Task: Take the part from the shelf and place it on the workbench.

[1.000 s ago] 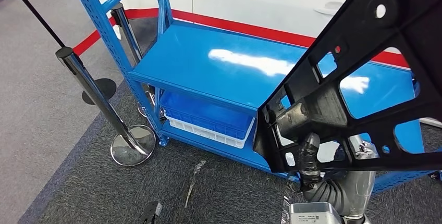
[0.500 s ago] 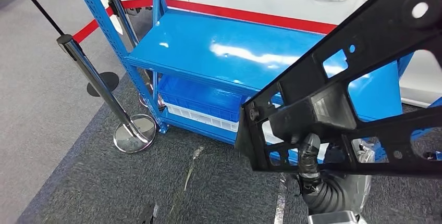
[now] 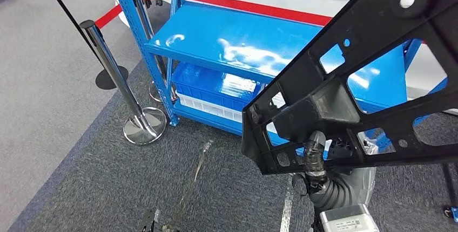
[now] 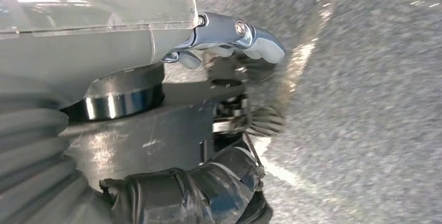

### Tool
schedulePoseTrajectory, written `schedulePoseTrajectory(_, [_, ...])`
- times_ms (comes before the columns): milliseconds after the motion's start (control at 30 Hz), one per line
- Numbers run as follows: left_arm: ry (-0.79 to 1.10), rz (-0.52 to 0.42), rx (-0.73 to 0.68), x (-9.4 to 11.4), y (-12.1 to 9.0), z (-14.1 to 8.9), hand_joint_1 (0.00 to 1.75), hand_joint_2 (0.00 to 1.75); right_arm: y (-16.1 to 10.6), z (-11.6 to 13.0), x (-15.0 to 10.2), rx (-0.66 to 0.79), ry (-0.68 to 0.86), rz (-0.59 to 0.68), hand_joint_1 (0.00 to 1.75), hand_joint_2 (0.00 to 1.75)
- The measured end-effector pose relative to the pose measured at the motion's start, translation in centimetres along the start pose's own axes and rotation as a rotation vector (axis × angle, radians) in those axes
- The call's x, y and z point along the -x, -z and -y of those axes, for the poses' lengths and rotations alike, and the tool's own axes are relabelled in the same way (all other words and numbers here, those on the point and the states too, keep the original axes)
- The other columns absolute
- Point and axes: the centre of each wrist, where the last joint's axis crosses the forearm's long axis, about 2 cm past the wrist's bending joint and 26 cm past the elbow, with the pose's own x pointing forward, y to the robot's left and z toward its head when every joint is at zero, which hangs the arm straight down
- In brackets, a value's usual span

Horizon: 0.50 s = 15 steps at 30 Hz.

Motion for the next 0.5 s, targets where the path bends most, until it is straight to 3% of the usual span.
schedulePoseTrajectory(500, [-0.005,-0.019,0.026,0.61,-0.28,0.08,0.0,1.75,0.41,-0.61,0.44,-0.011,-0.017,0.006,1.75,1.75])
